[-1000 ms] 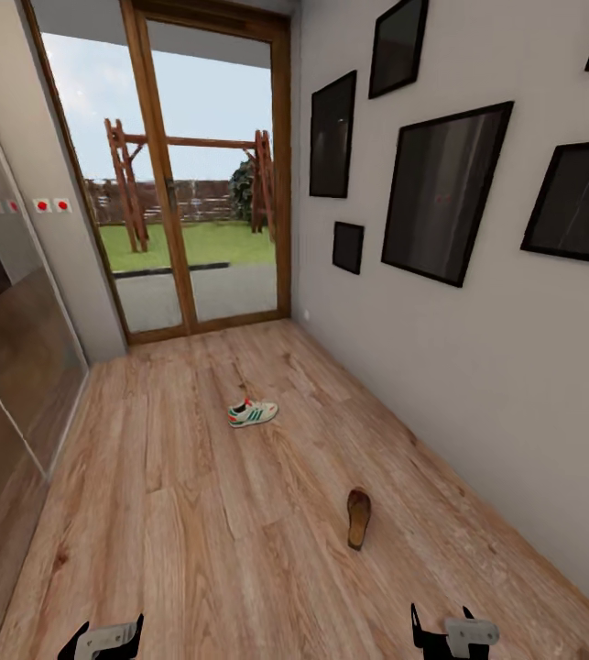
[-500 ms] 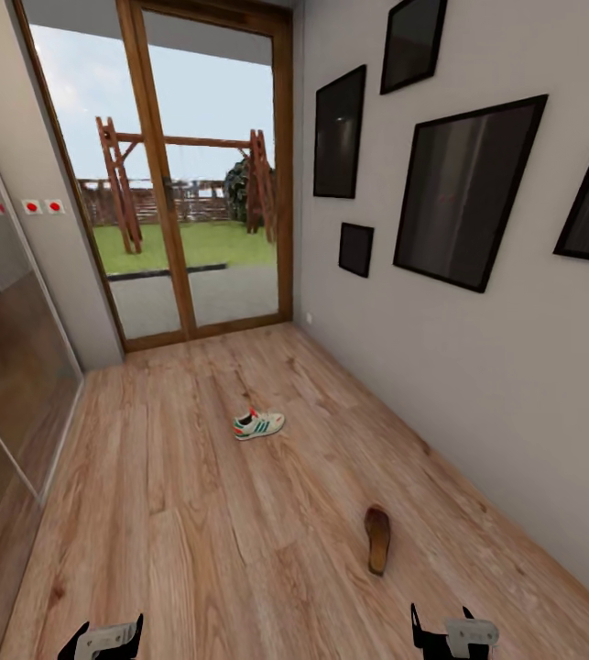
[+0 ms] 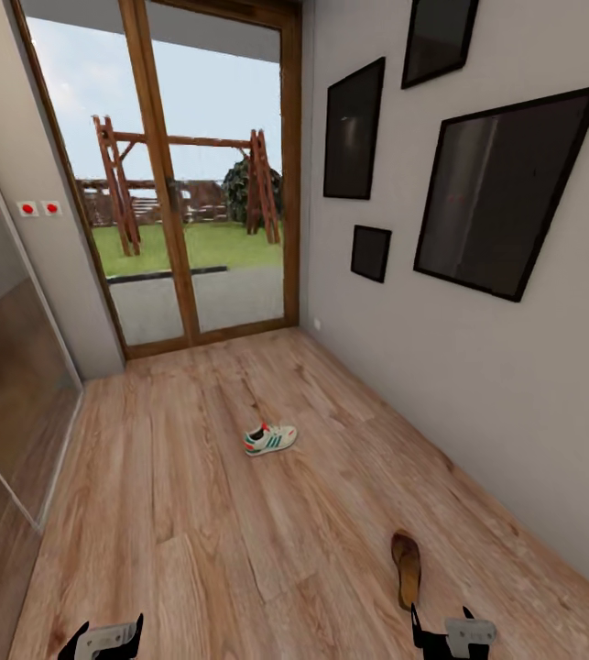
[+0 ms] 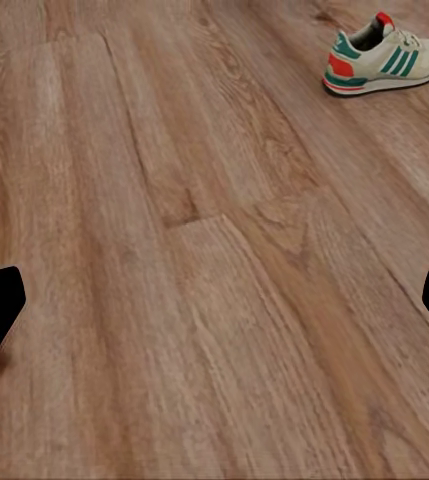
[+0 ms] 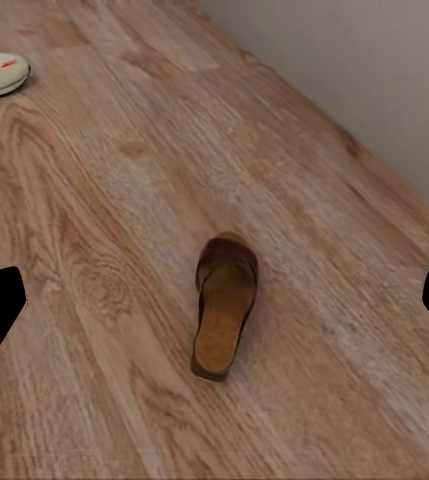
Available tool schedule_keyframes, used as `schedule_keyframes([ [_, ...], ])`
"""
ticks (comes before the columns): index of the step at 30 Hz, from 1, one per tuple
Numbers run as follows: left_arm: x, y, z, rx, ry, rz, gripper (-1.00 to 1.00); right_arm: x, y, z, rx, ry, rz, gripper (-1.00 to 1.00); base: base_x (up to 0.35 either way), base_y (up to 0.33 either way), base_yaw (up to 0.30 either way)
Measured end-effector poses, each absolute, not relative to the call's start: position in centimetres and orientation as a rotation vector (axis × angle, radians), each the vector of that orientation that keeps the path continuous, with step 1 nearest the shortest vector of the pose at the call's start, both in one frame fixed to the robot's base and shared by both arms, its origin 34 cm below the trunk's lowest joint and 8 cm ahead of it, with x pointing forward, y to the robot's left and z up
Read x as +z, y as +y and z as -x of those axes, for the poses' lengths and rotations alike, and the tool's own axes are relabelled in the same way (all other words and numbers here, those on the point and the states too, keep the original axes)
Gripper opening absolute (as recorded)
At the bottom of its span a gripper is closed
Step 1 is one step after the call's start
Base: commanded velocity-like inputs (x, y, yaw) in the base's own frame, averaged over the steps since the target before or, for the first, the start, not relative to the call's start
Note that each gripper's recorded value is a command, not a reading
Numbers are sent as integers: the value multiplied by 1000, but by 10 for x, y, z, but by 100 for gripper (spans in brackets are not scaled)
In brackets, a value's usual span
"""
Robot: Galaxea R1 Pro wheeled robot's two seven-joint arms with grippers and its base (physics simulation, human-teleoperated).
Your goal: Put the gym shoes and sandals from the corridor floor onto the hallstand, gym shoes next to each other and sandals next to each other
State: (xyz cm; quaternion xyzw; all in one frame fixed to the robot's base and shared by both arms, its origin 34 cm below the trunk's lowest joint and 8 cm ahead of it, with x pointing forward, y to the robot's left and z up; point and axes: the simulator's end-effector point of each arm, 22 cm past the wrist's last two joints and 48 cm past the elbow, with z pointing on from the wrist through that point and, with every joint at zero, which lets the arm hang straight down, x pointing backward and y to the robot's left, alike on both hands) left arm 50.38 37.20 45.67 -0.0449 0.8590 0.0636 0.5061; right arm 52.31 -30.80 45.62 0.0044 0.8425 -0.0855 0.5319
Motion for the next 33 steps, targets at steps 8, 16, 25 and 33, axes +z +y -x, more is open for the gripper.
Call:
schedule_keyframes([
  [8, 459, 372, -505, 153, 2065, 109, 100, 459, -310, -525, -207, 2003, -11, 100, 242, 190, -179],
  [16, 462, 372, -507, 152, 2058, 109, 100, 462, -311, -527, -208, 1995, -12, 100, 49, 38, -215],
  [25, 465, 372, -509, 151, 2049, 110, 100, 466, -311, -529, -208, 1985, -12, 100, 4, 3, -216],
  [33, 469, 372, -511, 150, 2040, 110, 100, 469, -311, -531, -207, 1977, -14, 100, 0, 0, -217],
])
